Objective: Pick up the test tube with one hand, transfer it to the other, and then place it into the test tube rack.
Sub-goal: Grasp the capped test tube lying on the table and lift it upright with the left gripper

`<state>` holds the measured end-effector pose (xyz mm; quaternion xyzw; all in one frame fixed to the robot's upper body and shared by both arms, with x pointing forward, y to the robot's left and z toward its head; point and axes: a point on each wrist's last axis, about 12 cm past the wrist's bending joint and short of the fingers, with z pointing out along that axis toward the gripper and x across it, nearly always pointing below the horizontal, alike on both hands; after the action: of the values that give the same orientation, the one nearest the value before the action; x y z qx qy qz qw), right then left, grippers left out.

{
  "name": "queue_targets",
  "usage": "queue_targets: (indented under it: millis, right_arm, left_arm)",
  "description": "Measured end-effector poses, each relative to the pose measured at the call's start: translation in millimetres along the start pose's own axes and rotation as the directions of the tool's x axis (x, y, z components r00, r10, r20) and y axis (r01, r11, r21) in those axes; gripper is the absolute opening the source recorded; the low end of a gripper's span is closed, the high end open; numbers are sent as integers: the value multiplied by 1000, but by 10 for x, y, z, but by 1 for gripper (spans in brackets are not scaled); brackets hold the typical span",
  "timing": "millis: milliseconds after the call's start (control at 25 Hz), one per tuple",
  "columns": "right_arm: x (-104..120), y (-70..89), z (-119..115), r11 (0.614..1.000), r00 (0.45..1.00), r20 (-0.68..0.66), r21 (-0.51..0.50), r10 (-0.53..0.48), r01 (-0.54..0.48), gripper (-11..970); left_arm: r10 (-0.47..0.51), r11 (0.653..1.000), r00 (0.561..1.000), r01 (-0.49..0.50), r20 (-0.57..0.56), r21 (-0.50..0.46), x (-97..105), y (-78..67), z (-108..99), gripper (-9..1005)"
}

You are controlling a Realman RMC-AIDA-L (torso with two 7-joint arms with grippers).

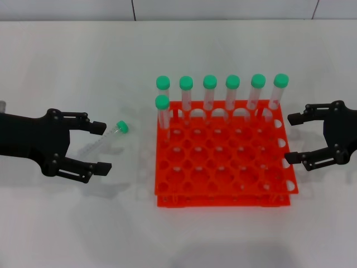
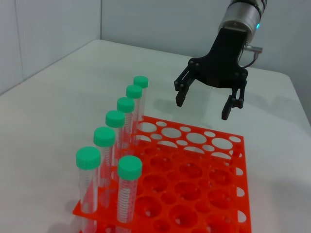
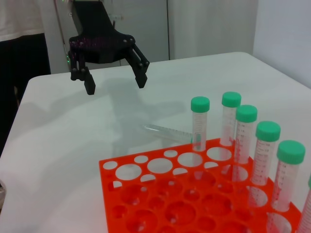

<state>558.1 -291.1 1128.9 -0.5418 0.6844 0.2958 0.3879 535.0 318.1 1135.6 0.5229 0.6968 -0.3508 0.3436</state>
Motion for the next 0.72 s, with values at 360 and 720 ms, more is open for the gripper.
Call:
queue_targets:
  millis: [360,720]
  right_arm:
    - [5,-7,1,1000,1000,-2,7,1,-1,853]
    - [4,-8,9,1000,1000,-4,8,1,0,854]
  left_arm:
    - [0,1000,1000,0,-1,1,0,0,2,879]
    - [1,1000,1000,-1,-1,1,0,-1,2,880]
